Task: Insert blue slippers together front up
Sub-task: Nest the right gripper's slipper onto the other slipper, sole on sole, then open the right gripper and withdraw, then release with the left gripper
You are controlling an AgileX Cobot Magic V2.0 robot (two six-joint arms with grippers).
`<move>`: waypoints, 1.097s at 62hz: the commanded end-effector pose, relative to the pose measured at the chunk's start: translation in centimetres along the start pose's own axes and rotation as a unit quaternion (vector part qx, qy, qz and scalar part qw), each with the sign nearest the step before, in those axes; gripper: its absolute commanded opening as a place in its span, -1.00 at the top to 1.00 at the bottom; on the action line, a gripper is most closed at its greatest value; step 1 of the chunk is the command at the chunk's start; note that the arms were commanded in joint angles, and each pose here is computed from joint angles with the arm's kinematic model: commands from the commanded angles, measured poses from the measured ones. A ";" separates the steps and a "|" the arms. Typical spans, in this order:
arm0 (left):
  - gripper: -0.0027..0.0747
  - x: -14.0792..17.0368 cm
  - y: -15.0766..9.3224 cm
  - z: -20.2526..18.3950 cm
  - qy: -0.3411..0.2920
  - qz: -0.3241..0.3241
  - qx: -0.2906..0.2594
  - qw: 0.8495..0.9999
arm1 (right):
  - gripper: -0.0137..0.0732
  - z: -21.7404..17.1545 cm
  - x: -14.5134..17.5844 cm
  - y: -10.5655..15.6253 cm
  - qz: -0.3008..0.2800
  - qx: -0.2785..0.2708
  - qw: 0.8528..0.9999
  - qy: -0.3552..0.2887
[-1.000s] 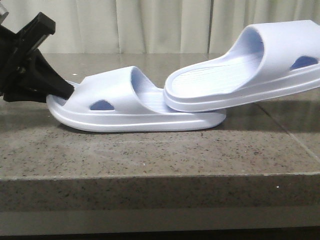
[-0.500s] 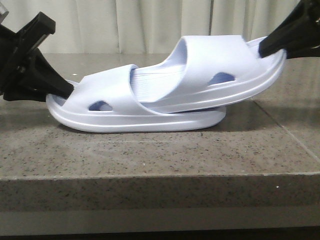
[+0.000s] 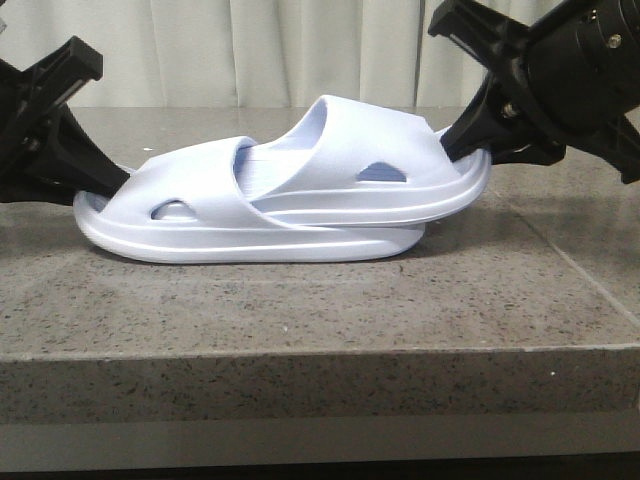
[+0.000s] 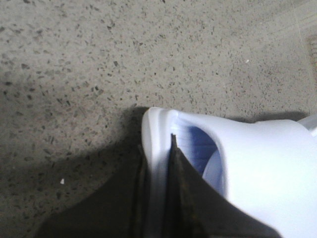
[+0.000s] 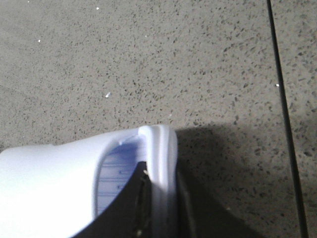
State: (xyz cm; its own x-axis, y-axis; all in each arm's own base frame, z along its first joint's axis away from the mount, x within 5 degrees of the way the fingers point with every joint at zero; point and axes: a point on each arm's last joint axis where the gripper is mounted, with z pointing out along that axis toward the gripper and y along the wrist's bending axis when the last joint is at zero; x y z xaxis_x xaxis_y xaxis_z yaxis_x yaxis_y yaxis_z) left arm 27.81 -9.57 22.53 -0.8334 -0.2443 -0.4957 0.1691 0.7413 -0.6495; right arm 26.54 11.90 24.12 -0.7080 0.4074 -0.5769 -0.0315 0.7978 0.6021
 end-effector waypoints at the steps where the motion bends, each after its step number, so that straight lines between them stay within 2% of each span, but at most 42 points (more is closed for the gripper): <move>1: 0.98 -0.6 -1.9 -0.6 -0.007 -0.007 0.052 0.999 | 0.93 -0.8 1.2 2.7 -0.016 -0.085 0.994 0.061; 6: 0.98 -0.6 -1.9 -0.6 -0.007 -0.007 0.052 0.999 | 0.77 -1.0 0.9 2.6 -0.023 -0.082 0.995 0.052; 14: 0.98 -0.6 -1.9 -0.6 -0.007 -0.007 0.052 0.999 | 0.17 -2.4 -0.4 2.1 -0.038 -0.079 0.996 0.025; 20: 0.98 -0.6 -1.9 -0.7 -0.008 -0.007 0.051 0.999 | -0.17 -4.2 -1.9 1.2 -0.052 -0.078 0.996 0.000; 30: 0.98 -0.7 -1.8 -0.7 -0.012 -0.008 0.046 0.999 | -0.23 -8.3 -4.2 -0.4 -0.067 -0.070 0.994 -0.050; 44: 0.98 -0.8 -1.9 -0.7 -0.017 -0.017 0.049 0.998 | -0.23 -13.4 -6.6 -3.5 -0.037 -0.023 0.989 -0.143; 53: 0.98 -1.1 -1.7 -0.7 -0.032 -0.031 0.044 0.998 | -0.23 -14.2 -6.6 -4.5 -0.038 -0.012 0.990 -0.133; 68: 0.98 -1.7 -1.6 -0.7 -0.064 -0.054 0.040 0.996 | -0.23 -14.1 -6.2 -4.6 -0.055 -0.008 0.992 -0.111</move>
State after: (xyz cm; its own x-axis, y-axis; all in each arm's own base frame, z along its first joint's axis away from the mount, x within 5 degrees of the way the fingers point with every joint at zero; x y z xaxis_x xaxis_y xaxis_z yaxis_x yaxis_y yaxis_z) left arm 28.03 -9.87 23.01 -0.8254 -0.3296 -0.4584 0.1238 0.6864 -0.7166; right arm 21.34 -0.67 31.43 -0.5622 0.4085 -0.7190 -0.0812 0.8380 0.5396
